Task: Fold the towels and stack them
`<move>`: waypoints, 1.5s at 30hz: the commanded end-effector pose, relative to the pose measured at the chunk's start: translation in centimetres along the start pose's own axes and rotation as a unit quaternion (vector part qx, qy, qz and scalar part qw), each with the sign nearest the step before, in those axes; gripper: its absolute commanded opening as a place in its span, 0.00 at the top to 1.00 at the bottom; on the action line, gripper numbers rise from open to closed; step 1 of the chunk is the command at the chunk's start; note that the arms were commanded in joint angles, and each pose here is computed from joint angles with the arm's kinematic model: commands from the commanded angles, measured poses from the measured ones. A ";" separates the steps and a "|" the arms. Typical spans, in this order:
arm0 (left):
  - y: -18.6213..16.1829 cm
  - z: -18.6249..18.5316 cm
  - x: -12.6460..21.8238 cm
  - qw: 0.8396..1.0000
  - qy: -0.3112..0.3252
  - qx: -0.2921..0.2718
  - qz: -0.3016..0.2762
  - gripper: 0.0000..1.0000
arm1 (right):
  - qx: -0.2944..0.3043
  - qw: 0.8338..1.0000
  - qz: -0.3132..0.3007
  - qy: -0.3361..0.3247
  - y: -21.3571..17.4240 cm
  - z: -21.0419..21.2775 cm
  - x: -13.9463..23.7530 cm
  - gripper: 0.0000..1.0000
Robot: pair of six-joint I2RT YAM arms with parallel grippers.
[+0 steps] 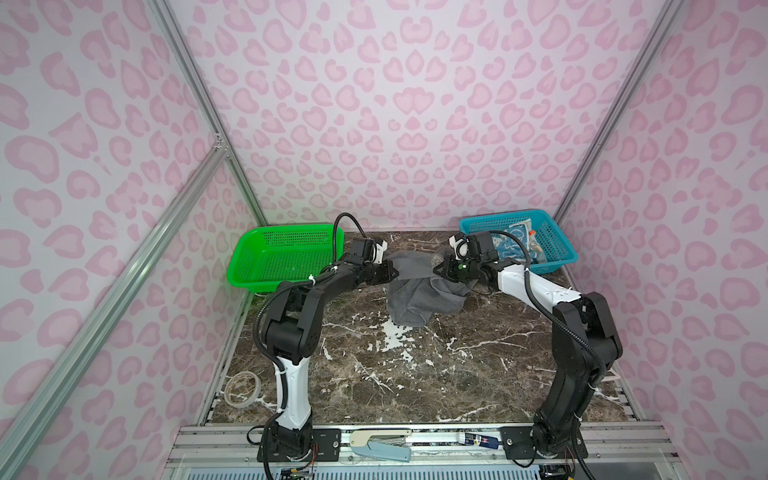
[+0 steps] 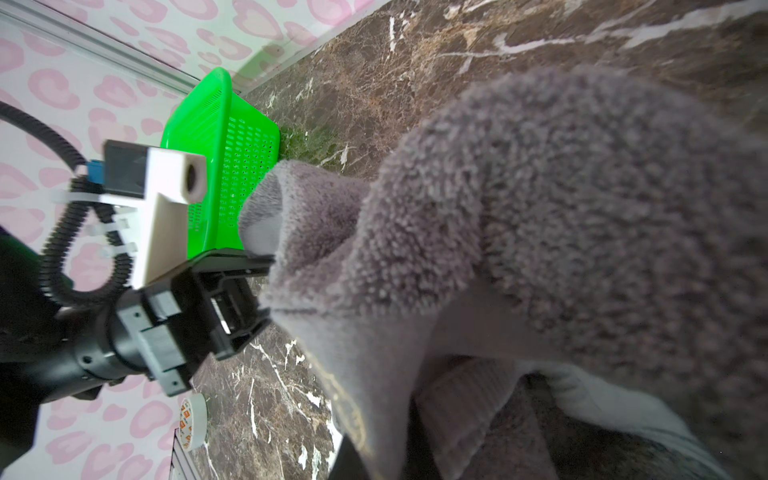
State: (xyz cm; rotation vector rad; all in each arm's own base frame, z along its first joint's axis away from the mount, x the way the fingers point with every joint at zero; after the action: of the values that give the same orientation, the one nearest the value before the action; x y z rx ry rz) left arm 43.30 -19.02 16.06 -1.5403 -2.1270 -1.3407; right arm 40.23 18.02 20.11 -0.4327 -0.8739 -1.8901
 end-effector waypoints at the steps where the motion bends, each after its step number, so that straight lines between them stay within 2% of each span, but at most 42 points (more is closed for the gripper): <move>1: 2.1 -1.4 2.7 0.999 -0.002 -0.027 -0.038 0.96 | 0.020 1.000 0.013 -0.009 -0.1 0.1 0.5 1.00; 5: 3.5 -3.5 6.2 0.996 -0.008 -0.065 -0.059 0.96 | 0.046 0.999 0.022 -0.002 -0.1 1.2 1.1 1.00; 7: 3.8 -4.3 8.0 0.995 -0.008 -0.078 -0.065 0.96 | 0.064 0.997 0.034 -0.006 -0.6 1.8 1.4 0.91; 11: 2.7 -5.0 11.3 0.994 -0.004 -0.090 -0.067 0.96 | 0.110 0.992 0.042 -0.043 -2.8 2.5 2.5 0.64; 13: 1.1 -4.5 11.9 0.995 0.010 -0.088 -0.052 0.96 | 0.122 0.990 0.033 -0.058 -3.9 2.3 3.4 0.51; 17: -2.0 -2.9 12.0 0.996 0.050 -0.072 -0.012 0.96 | 0.133 0.987 0.027 -0.090 -5.6 1.2 5.5 0.36; 21: -4.1 -1.2 11.4 0.995 0.082 -0.054 0.014 0.96 | 0.141 0.977 0.054 -0.149 -7.1 -0.8 6.1 0.35; 25: -4.5 0.5 12.1 0.990 0.138 -0.032 0.012 0.96 | 0.127 0.973 0.054 -0.183 -7.9 -2.3 6.2 0.38; 29: -3.3 1.0 14.3 0.988 0.149 -0.019 -0.023 0.96 | 0.124 0.977 0.050 -0.165 -8.0 -2.6 5.7 0.39; 33: -2.1 0.6 15.8 0.989 0.142 -0.026 -0.043 0.96 | 0.162 0.977 0.076 -0.120 -9.4 -1.6 3.6 0.43; 37: -1.7 0.6 15.5 0.990 0.131 -0.025 -0.039 0.96 | 0.153 0.970 0.127 -0.136 -11.1 -3.0 0.7 0.51; 42: -1.7 0.9 15.1 0.991 0.130 -0.018 -0.033 0.96 | 0.131 0.966 0.154 -0.162 -12.5 -4.9 -1.2 0.59; 45: -1.6 0.9 15.1 0.990 0.133 -0.020 -0.035 0.96 | 0.147 0.957 0.170 -0.181 -13.1 -5.2 -1.2 0.70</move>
State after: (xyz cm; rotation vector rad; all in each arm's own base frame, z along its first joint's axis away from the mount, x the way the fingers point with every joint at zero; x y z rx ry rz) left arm 35.31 -8.36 23.52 -1.2275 -2.0072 -1.5156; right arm 29.80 18.54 11.16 -0.6971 -1.1823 -1.3890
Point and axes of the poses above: each gripper's point midway between its finger pads, its own x axis back along the fingers, its own z axis along the line the jaws close on, y = z × x, the point moved 9 cm from there along x, back along the fingers, and after that the axes turned 4 degrees about -x, right-handed, at the moved point
